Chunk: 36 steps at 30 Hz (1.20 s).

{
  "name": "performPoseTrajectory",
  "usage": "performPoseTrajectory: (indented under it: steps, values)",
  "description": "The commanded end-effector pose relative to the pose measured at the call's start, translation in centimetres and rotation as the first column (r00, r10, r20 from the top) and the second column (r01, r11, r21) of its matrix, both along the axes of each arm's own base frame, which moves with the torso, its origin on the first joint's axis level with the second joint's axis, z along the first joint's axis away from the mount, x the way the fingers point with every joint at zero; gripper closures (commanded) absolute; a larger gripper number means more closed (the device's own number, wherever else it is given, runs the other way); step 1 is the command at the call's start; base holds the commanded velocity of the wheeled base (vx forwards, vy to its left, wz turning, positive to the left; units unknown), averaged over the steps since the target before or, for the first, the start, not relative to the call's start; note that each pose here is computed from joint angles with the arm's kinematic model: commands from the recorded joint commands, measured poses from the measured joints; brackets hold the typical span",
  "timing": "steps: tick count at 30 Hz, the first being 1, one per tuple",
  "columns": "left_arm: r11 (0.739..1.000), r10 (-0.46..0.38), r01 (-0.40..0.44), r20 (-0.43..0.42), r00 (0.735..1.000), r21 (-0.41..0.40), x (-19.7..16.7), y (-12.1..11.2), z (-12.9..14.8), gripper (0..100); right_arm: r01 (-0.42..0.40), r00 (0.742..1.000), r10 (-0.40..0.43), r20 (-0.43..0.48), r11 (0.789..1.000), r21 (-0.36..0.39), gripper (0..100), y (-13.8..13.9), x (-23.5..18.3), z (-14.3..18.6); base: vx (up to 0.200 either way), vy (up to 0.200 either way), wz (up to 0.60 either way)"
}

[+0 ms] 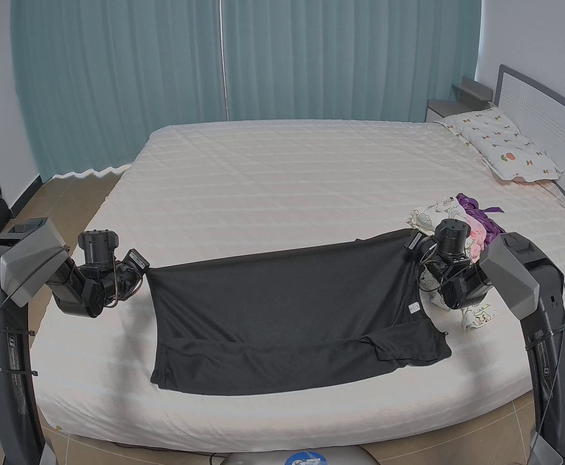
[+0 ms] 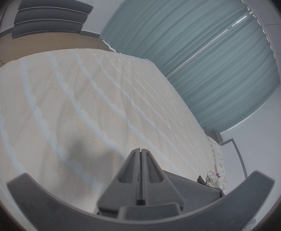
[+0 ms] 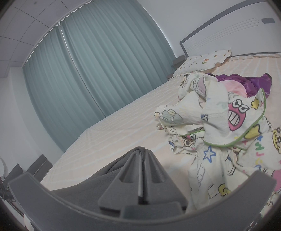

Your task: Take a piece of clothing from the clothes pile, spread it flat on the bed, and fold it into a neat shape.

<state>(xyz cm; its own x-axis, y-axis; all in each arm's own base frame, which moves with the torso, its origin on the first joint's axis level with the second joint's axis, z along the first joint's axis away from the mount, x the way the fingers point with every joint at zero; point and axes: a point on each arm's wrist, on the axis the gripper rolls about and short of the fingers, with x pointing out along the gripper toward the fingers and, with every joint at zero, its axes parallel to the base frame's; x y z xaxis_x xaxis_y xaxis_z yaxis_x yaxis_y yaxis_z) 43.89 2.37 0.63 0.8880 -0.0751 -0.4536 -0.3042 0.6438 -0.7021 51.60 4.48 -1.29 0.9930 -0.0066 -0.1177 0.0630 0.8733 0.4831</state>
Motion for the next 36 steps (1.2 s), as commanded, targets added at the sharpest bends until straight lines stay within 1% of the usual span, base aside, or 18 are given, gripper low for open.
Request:
performPoseTrajectory:
  steps: [1,5,9,12,15,19,22,25,26,27,31,34,36]
  values:
    - [1.000,-0.002,0.002,0.001,1.000,-0.001,0.1,0.0,-0.2,100,-0.005,1.000,0.005,0.020,1.000,0.001,100,0.2,0.1,-0.3,0.000,0.000,0.00]
    - [0.999,-0.033,0.033,0.015,0.999,-0.007,0.3,0.0,-0.8,100,-0.013,1.000,0.013,-0.006,1.000,-0.004,100,0.4,-0.2,-1.5,0.000,0.000,0.00]
    - [0.998,-0.052,0.052,0.004,0.999,0.021,0.0,-0.2,-0.9,100,-0.020,1.000,0.020,-0.003,1.000,-0.005,100,0.5,-0.5,-1.0,0.000,0.000,0.00]
    - [0.998,-0.054,0.054,-0.007,0.999,0.023,-0.3,-0.2,-1.1,100,-0.029,1.000,0.030,0.003,1.000,-0.003,100,0.5,-0.8,-0.5,0.000,0.000,0.00]
    - [0.998,-0.055,0.055,-0.019,0.998,0.023,-0.7,-0.2,-1.2,100,-0.053,0.998,0.053,-0.025,0.999,-0.005,100,0.5,-1.7,-1.0,0.000,0.000,0.00]
    - [0.998,-0.054,0.055,-0.026,0.998,0.024,-1.3,-0.1,-1.3,100,-0.057,0.998,0.057,-0.028,0.998,-0.005,100,0.5,-2.3,-1.2,0.000,0.000,0.00]
    - [0.998,-0.055,0.055,0.001,0.998,0.025,-1.9,-0.2,-1.4,100,-0.058,0.998,0.058,-0.017,0.998,-0.010,100,0.3,-3.1,-1.4,0.000,0.000,0.00]
    - [0.997,-0.081,0.080,0.023,0.996,0.015,-2.9,-0.3,-1.5,100,-0.064,0.998,0.064,-0.015,0.998,-0.011,100,0.3,-3.9,-1.9,0.000,0.000,0.00]
    - [0.994,-0.107,0.107,0.040,0.993,0.002,-3.6,-0.4,-1.3,100,-0.069,0.998,0.069,0.006,0.998,-0.010,100,0.3,-4.1,-1.9,0.000,0.000,0.00]
    - [0.993,-0.117,0.117,0.048,0.992,-0.001,-3.8,-0.4,-1.2,100,-0.069,0.997,0.069,0.017,0.998,-0.009,100,0.3,-4.2,-1.8,0.000,0.000,0.00]
    - [0.990,-0.137,0.137,0.047,0.989,-0.011,-5.1,-0.6,-1.2,100,-0.073,0.997,0.073,0.011,0.997,-0.018,100,0.3,-5.1,-2.4,0.000,0.000,0.00]
    - [0.991,-0.135,0.136,0.044,0.990,-0.009,-5.7,-0.5,-1.5,100,-0.075,0.997,0.076,0.029,0.996,-0.042,100,0.2,-5.6,-2.5,0.000,0.000,0.00]
    - [0.991,-0.130,0.130,0.035,0.991,-0.009,-6.0,-0.3,-1.7,100,-0.081,0.997,0.082,0.016,0.996,-0.042,100,0.1,-6.3,-2.7,0.000,0.000,0.00]
